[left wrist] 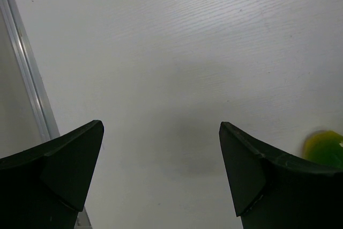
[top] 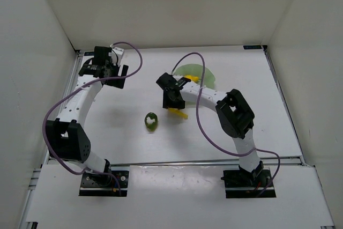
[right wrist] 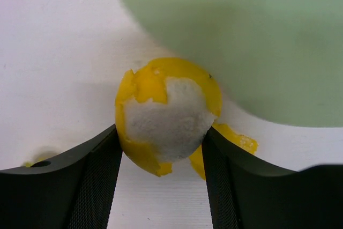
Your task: Place and organize the fake fruits in the fruit bowl
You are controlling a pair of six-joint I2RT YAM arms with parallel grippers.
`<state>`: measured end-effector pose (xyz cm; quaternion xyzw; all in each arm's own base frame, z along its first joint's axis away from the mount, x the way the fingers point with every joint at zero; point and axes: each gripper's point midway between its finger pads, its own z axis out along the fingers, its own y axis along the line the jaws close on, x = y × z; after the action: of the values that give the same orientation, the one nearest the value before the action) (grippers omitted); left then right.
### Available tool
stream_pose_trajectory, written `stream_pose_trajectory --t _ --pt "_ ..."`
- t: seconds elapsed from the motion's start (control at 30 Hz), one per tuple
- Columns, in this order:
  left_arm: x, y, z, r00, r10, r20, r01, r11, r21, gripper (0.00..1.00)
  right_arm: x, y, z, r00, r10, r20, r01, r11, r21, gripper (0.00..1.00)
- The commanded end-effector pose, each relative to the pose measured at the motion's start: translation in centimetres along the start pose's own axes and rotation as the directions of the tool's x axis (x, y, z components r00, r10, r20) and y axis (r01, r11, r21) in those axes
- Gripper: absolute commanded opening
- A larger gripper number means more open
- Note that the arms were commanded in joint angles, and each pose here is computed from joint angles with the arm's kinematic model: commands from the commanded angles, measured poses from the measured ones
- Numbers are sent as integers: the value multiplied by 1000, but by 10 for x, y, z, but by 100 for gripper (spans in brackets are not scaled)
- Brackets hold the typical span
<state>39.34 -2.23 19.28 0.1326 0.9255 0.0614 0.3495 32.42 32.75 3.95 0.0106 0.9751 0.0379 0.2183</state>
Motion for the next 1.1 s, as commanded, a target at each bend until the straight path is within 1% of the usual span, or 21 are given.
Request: stream_pose_trajectory --t 0.0,0.07,0.1,0.13,0.2,0.27,0.33,0.37,0.4,0.43,0.47,0.53,0.57,0.6,0.67,0.7,0.77,0.8,0.87,0.97,1.07 --pt "6 -9 -22 994 106 13 -106 994 9 100 -10 48 -60 983 -154 101 172 965 -196 45" --pt "15 -16 -28 986 165 -1 -165 986 18 100 -10 54 -81 975 -187 124 213 943 -255 44" --pt "18 -23 -30 978 208 -5 -208 978 35 100 -13 61 -105 970 -186 158 227 923 -311 44" --pt "25 -25 -32 975 220 -19 -219 974 50 100 -11 56 -111 970 -184 162 227 922 -314 44" --pt "39 -42 -35 960 273 -53 -266 956 122 100 -34 43 -136 968 -111 227 183 926 -329 44" --pt "47 -54 -38 954 293 -63 -279 946 166 100 -54 15 -135 965 -44 257 121 949 -292 44" --pt "51 -72 -41 944 328 -40 -311 923 228 100 -77 -10 -136 955 33 295 43 968 -247 44" --pt "54 -79 -40 939 341 -40 -321 914 248 100 -93 -33 -129 953 90 290 -26 976 -217 44" --pt "54 -86 -42 935 352 -30 -333 905 265 100 -94 -47 -113 960 107 260 -61 982 -177 44" --pt "55 -98 -45 926 376 -20 -354 888 295 100 -103 -54 -113 961 125 248 -84 982 -167 45" --pt "57 -105 -47 921 389 -17 -364 876 316 100 -116 -72 -104 957 158 242 -128 983 -135 50" --pt "62 -128 -51 901 435 -6 -401 837 372 100 -119 -81 -84 971 159 176 -143 985 -100 58" --pt "64 -140 -55 892 452 2 -412 812 413 100 -138 -85 -82 971 160 180 -140 983 -114 63" --pt "64 -150 -56 885 466 14 -425 793 436 100 -146 -83 -82 971 160 177 -136 981 -139 72" --pt "72 -175 -62 862 506 27 -451 743 494 100 -167 -93 -87 962 185 202 -160 978 -136 84" --pt "73 -180 -65 855 517 36 -463 731 501 100 -169 -96 -86 964 183 194 -158 978 -137 98" --pt "86 -197 -60 829 558 18 -478 692 541 100 -178 -109 -90 959 208 194 -185 974 -131 100" --pt "89 -201 -58 822 570 11 -481 683 550 100 -179 -114 -89 957 216 195 -193 973 -127 100" --pt "102 -209 -47 800 599 -36 -478 672 566 100 -184 -121 -108 948 223 227 -195 971 -141 100" --pt "116 -210 -30 770 631 -96 -482 674 561 100 -180 -135 -123 939 225 262 -199 973 -121 100" --pt "125 -207 -8 753 638 -160 -483 702 523 100 -167 -147 -131 942 199 272 -180 979 -93 100"
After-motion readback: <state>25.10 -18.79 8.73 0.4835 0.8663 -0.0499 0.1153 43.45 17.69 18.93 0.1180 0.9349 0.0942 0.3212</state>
